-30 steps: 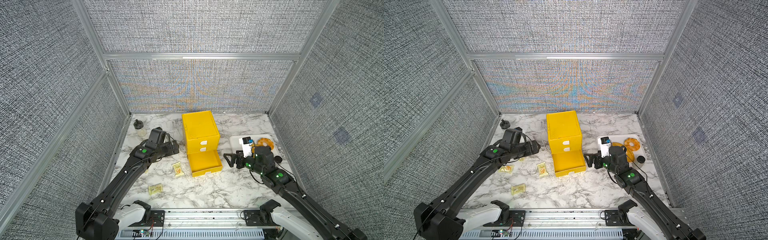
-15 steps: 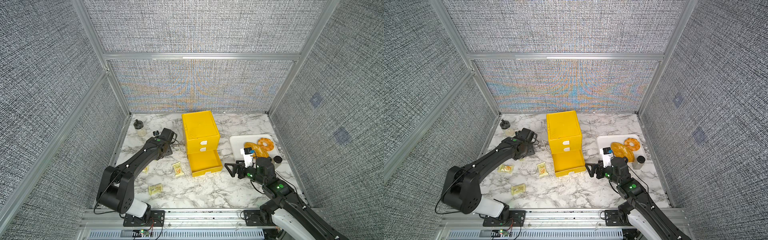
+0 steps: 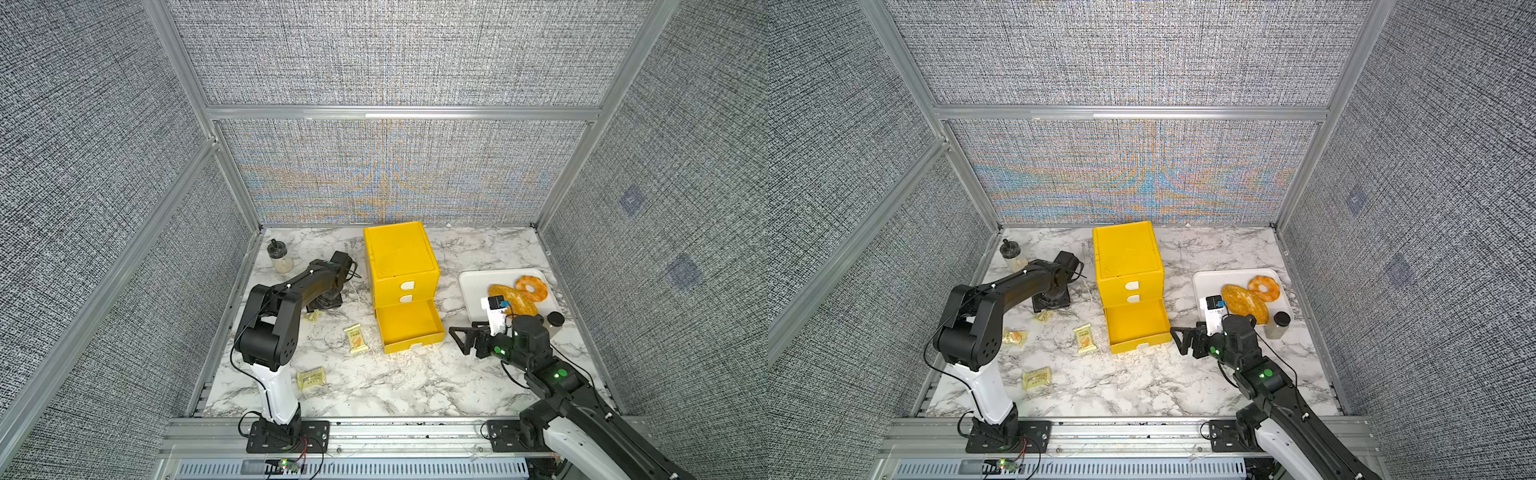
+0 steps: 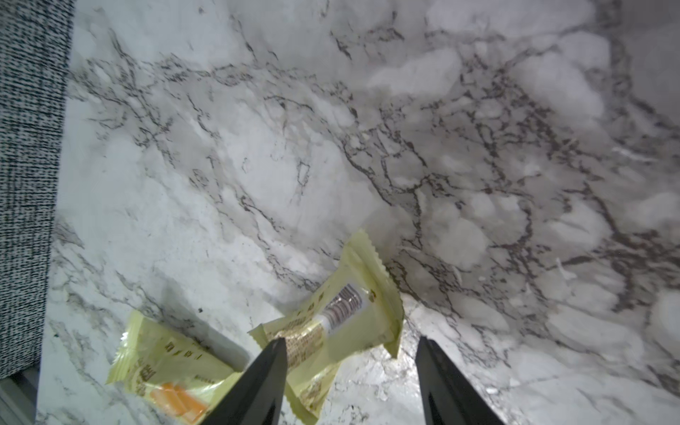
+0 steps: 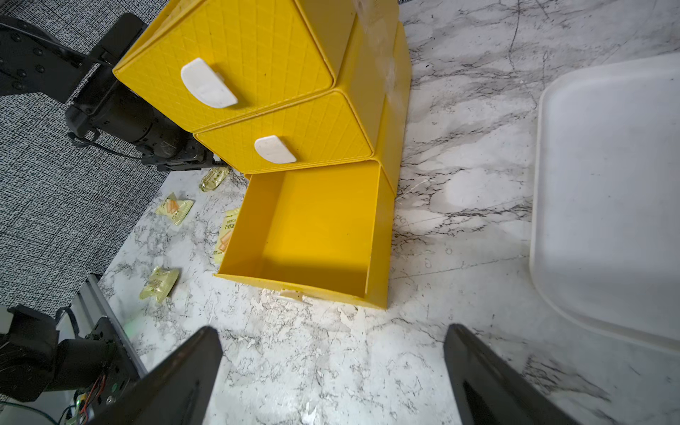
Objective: Place the cookies into the drawer by color
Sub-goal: Pick up the cookie at the center of the board, then place the cookie in the drawer, then pick up the cookie at the center of the board.
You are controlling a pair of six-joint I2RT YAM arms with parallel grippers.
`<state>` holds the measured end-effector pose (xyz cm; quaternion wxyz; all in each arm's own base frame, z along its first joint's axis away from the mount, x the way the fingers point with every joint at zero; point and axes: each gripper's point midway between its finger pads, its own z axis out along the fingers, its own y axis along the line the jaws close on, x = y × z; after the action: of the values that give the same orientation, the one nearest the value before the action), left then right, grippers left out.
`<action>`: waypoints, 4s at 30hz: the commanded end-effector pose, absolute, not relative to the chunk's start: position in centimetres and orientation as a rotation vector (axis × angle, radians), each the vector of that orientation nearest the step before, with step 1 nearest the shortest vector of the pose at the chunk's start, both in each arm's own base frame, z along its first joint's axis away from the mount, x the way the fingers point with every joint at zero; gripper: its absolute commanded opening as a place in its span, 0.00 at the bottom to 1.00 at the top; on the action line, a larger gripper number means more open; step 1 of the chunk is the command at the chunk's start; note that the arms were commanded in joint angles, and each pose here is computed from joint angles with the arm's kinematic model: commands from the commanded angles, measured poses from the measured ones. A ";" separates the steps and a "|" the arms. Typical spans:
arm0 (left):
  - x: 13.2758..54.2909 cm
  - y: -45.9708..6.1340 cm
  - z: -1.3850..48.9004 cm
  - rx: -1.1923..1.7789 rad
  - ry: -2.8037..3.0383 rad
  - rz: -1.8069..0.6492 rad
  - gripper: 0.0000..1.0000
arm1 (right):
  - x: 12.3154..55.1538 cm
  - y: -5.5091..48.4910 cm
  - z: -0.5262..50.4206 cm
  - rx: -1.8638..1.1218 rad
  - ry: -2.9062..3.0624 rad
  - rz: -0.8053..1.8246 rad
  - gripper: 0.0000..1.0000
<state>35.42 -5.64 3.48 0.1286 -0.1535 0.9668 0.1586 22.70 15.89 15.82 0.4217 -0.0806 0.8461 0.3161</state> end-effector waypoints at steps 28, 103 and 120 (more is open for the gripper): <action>27.5 -13.2 12.0 -0.352 2.672 -0.043 0.00 | 22.8 15.8 15.4 -0.173 2.111 0.801 0.99; 23.6 -18.2 2.7 -0.214 2.755 0.031 0.88 | 18.1 22.0 13.6 -0.408 2.133 0.842 0.86; 23.5 -18.0 -0.1 -0.218 2.837 0.112 0.48 | 18.0 21.3 13.1 -0.378 2.136 0.832 0.86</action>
<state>25.44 -19.60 0.86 0.1866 -0.0801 0.9791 0.0106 17.77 21.41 13.05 0.3923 -0.1560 0.8446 0.3292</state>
